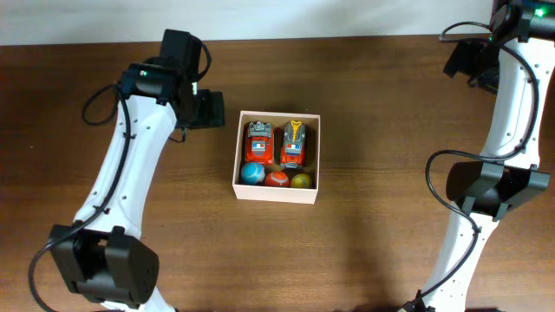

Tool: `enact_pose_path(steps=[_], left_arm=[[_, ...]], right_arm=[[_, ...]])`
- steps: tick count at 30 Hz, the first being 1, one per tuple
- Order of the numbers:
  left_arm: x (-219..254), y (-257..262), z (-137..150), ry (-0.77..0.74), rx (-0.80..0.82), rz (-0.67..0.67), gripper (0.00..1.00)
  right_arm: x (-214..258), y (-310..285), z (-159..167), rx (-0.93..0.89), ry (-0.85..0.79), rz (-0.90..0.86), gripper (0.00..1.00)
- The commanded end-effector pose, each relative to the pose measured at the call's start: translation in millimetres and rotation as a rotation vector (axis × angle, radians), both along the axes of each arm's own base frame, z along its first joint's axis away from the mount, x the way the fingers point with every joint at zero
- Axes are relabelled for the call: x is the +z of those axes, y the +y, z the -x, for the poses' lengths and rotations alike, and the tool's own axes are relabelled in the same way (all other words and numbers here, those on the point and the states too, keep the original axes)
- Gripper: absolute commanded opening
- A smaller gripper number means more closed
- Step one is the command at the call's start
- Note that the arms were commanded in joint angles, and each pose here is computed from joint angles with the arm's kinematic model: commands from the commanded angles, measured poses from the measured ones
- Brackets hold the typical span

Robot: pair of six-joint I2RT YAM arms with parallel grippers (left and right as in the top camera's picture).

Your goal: Pack container

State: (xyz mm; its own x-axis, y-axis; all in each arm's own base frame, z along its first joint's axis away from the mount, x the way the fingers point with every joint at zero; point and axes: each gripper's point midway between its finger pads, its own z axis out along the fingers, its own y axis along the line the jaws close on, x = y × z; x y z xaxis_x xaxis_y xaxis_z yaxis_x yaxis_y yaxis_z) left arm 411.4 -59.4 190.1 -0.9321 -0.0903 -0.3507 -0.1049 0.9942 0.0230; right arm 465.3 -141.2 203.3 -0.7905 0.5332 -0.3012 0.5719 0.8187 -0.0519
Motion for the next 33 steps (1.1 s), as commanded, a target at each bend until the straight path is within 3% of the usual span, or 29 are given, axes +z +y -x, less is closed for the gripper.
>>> enact_pose_path(steps=[1, 6, 17, 21, 27, 33], left_arm=[[9, 5, 5, -0.003, 0.023, -0.006, 0.99], [8, 23, 14, 0.031, 0.056, -0.080, 0.99], [50, 90, 37, -0.054, 0.301, -0.036, 0.99], [93, 107, 44, -0.206, 0.320, -0.032, 0.99], [167, 109, 51, -0.570, 0.249, -0.034, 0.99], [181, 86, 71, -0.843, 0.040, -0.029, 0.99]], right_arm=[[21, -1, 4, -0.010, -0.048, 0.011, 0.99], [21, -1, 4, -0.010, -0.048, 0.012, 0.99], [21, -1, 4, -0.010, -0.048, 0.011, 0.99], [21, -1, 4, -0.010, -0.048, 0.011, 0.99], [21, -1, 4, -0.010, -0.048, 0.011, 0.99], [21, -1, 4, -0.010, -0.048, 0.011, 0.99]])
